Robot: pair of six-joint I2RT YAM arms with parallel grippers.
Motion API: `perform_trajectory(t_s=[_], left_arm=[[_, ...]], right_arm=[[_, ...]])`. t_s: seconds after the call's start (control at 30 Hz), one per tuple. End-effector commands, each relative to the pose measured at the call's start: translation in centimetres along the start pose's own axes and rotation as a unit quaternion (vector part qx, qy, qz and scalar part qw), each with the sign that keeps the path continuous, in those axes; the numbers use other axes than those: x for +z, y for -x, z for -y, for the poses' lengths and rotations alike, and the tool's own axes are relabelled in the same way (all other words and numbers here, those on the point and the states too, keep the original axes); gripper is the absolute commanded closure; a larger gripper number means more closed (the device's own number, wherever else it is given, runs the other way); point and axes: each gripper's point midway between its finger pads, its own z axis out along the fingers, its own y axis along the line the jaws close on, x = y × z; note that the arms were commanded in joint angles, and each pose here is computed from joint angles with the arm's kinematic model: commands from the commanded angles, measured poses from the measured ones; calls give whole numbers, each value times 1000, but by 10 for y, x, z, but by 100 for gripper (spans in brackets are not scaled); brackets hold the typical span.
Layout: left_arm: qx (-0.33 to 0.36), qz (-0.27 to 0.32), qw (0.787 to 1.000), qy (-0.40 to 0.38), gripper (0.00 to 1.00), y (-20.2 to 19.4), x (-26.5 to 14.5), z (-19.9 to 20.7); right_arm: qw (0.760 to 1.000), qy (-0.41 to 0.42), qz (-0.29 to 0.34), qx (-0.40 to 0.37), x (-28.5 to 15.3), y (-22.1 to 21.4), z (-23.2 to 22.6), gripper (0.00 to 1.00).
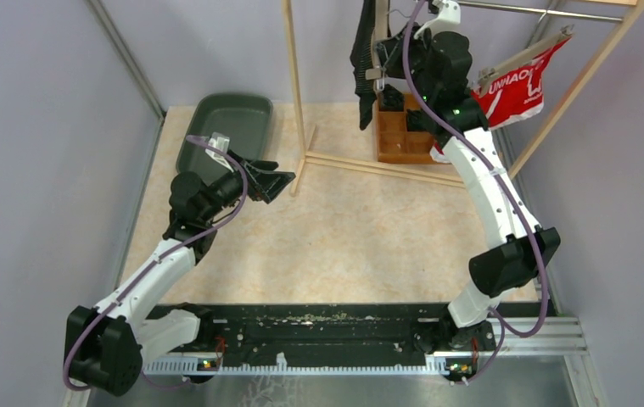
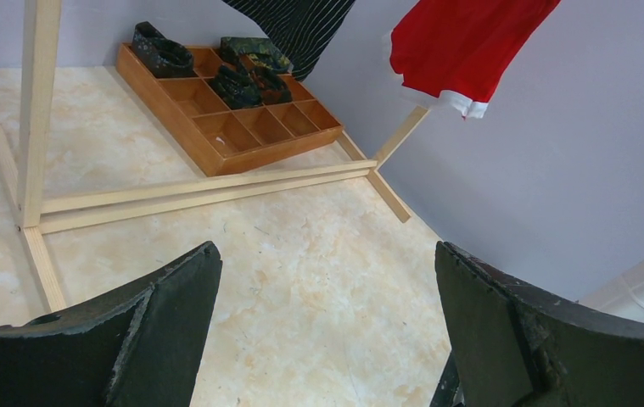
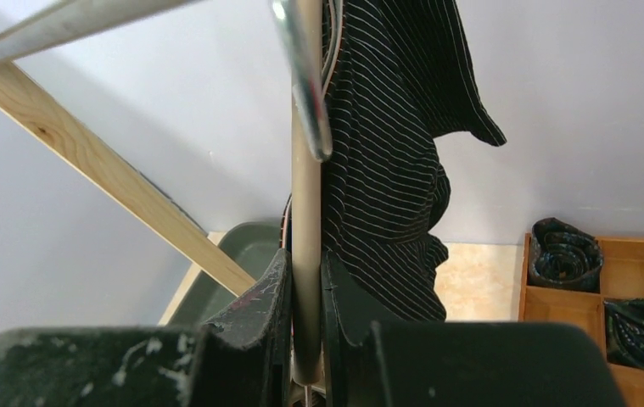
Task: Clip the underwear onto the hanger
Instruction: Place the hanger at the clothesline.
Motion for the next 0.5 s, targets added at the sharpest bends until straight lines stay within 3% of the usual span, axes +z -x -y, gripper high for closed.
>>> perform_trajectory(t_s=[0.0, 0.47], left_arm=[[16, 11, 1000, -5, 1, 6, -3, 6], [18, 14, 1000, -2, 1, 9, -6, 8]], right_arm=[[998, 20, 64, 5, -11, 55, -23, 100], [999, 18, 47, 9, 4, 52, -24, 100]])
